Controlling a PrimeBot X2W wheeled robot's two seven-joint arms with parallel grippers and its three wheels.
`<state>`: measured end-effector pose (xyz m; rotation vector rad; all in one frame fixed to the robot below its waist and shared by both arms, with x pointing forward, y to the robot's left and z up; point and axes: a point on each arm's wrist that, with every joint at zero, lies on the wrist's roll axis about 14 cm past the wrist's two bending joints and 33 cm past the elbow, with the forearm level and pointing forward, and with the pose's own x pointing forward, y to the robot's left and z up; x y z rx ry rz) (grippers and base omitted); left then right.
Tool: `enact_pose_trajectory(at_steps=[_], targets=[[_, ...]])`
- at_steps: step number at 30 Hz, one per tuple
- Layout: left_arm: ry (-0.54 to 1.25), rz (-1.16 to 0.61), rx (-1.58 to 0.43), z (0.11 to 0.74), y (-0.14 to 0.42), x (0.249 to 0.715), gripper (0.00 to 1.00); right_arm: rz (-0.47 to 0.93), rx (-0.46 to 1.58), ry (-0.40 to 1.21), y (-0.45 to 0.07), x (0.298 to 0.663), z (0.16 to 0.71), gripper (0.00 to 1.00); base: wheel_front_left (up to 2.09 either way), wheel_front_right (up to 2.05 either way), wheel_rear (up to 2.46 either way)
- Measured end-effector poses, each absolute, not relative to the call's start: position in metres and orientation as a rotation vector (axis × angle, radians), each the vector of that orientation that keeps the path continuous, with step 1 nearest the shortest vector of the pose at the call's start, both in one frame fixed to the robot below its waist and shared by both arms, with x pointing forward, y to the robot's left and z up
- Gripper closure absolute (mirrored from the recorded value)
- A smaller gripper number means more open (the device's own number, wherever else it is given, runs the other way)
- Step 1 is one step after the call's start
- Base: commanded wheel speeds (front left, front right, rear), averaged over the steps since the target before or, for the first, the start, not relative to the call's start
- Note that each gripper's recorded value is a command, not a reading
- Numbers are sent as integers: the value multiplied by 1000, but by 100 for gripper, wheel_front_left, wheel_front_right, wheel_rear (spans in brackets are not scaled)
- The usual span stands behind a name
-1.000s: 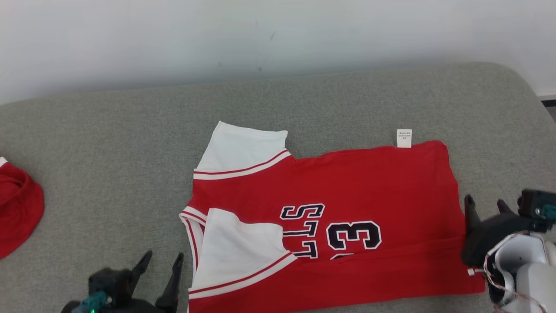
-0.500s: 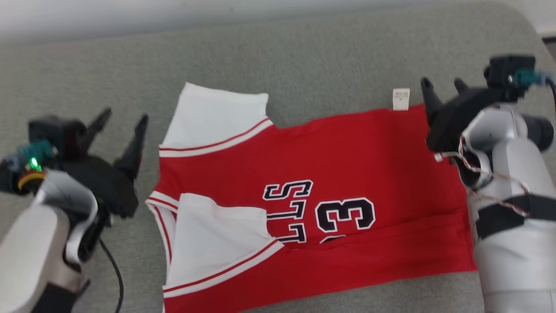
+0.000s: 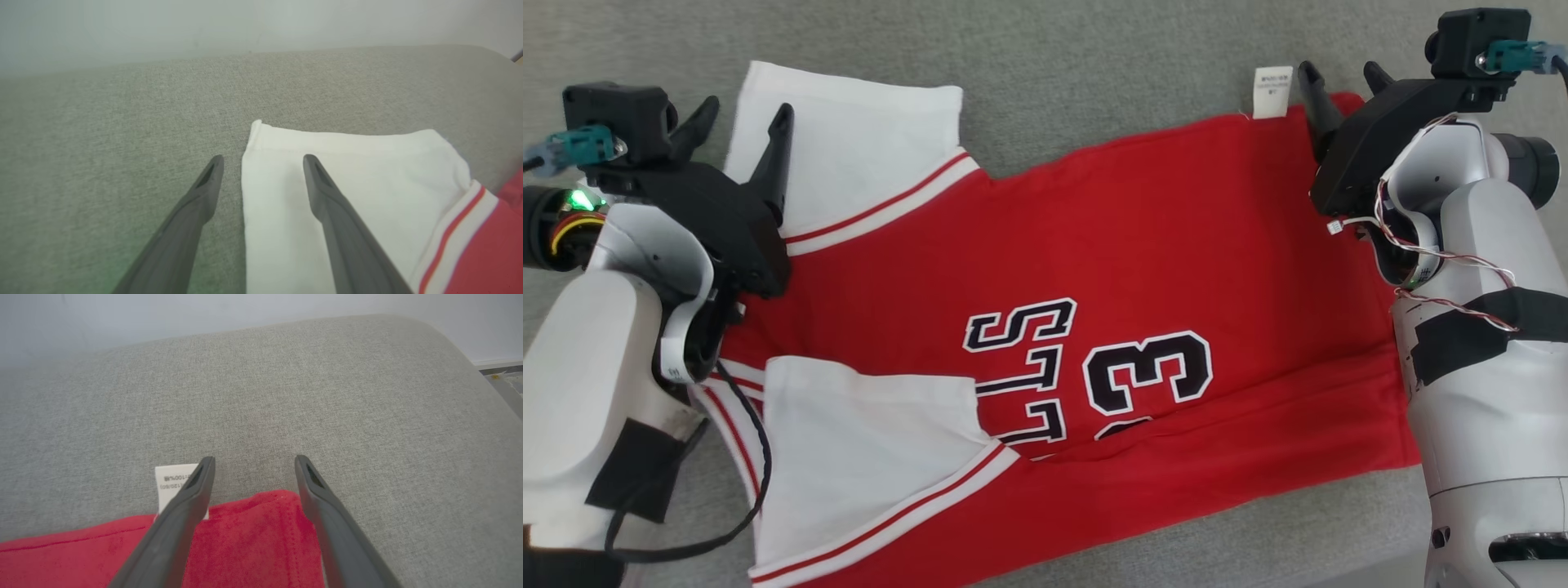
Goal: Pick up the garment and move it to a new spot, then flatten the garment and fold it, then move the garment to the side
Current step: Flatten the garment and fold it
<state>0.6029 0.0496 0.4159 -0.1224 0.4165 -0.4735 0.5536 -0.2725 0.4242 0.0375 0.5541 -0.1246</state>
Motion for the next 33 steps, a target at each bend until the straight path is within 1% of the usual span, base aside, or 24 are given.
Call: enact_pose_trajectory(at_steps=[7, 14, 15, 16, 17, 25, 33], targets=[[499, -447, -72, 392, 43, 617, 0, -161, 29, 585, -289, 543, 408, 0, 0, 0, 0], [590, -455, -21, 384, 42, 617, 0, -176, 22, 593, -296, 537, 407, 0, 0, 0, 0], [602, -457, -21, 384, 41, 617, 22, -177, 22, 592, -297, 536, 407, 0, 0, 0, 0], [611, -457, -24, 385, 42, 617, 69, -177, 21, 594, -297, 536, 407, 0, 0, 0, 0], [626, -461, -20, 384, 42, 616, 100, -178, 19, 595, -298, 536, 407, 0, 0, 0, 0], [655, -489, 9, 392, 47, 613, 100, -141, -65, 670, -296, 535, 405, 0, 0, 0, 0], [653, -484, 13, 395, 54, 607, 100, -86, -81, 750, -283, 533, 396, 0, 0, 0, 0]])
